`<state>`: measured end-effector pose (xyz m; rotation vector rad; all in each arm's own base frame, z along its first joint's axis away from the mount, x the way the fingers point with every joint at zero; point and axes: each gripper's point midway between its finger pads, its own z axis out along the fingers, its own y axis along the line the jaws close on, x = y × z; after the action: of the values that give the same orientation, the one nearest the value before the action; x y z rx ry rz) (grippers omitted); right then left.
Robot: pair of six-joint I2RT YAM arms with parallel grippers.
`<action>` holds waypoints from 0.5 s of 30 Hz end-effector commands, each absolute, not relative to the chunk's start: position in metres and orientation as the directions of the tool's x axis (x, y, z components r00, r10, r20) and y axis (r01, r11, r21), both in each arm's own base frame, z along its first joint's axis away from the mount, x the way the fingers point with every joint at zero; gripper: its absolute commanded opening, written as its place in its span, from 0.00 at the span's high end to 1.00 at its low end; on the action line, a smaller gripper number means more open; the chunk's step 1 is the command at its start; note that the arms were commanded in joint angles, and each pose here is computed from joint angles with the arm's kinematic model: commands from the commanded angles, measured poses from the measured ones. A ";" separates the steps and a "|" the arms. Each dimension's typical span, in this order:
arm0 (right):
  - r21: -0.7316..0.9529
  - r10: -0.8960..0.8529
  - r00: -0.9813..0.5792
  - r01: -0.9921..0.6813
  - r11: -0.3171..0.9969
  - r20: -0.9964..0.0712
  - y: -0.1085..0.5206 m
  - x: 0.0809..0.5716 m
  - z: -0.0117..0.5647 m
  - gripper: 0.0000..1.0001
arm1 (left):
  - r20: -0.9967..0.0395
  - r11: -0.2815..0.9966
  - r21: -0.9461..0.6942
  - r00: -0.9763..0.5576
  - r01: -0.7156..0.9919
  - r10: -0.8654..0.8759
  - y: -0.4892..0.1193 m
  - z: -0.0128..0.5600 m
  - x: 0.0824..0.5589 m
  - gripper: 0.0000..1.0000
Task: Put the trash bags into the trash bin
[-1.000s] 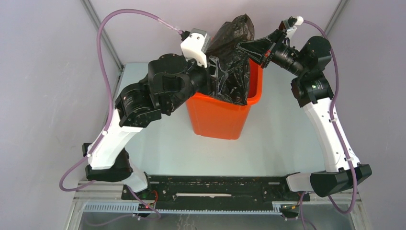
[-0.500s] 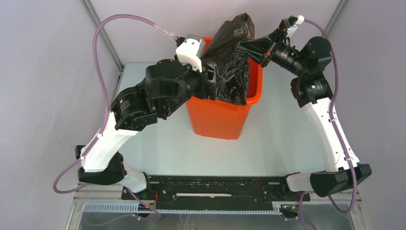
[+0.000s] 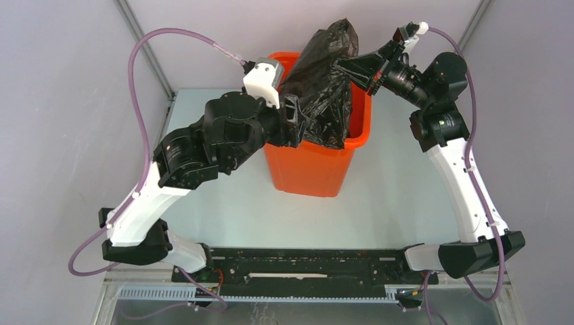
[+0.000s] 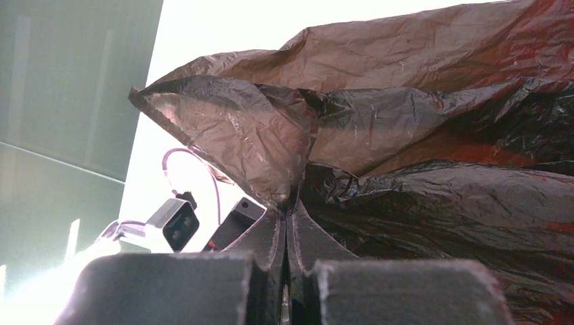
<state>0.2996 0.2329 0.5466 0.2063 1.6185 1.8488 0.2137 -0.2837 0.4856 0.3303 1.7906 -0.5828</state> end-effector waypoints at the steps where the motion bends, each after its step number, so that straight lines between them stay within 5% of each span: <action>1: 0.912 0.558 -0.764 -0.409 -0.029 -0.324 0.235 0.294 0.554 1.00 | -0.949 0.853 -0.251 -0.290 0.458 -0.124 -0.263 0.493 0.210 0.29; 8: 0.912 0.553 -0.767 -0.409 -0.033 -0.324 0.238 0.294 0.554 1.00 | -0.945 0.864 -0.272 -0.289 0.423 -0.156 -0.257 0.491 0.212 0.43; 12: 0.912 0.547 -0.772 -0.408 -0.036 -0.324 0.241 0.292 0.554 1.00 | -0.941 0.868 -0.274 -0.302 0.414 -0.154 -0.260 0.486 0.214 0.37; 15: 0.912 0.545 -0.772 -0.410 -0.032 -0.328 0.242 0.291 0.553 1.00 | -0.942 0.874 -0.263 -0.304 0.408 -0.142 -0.267 0.483 0.218 0.42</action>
<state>0.2950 0.2387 0.5475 0.1873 1.6206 1.8632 0.2130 -0.2637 0.4817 0.2438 1.8067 -0.5602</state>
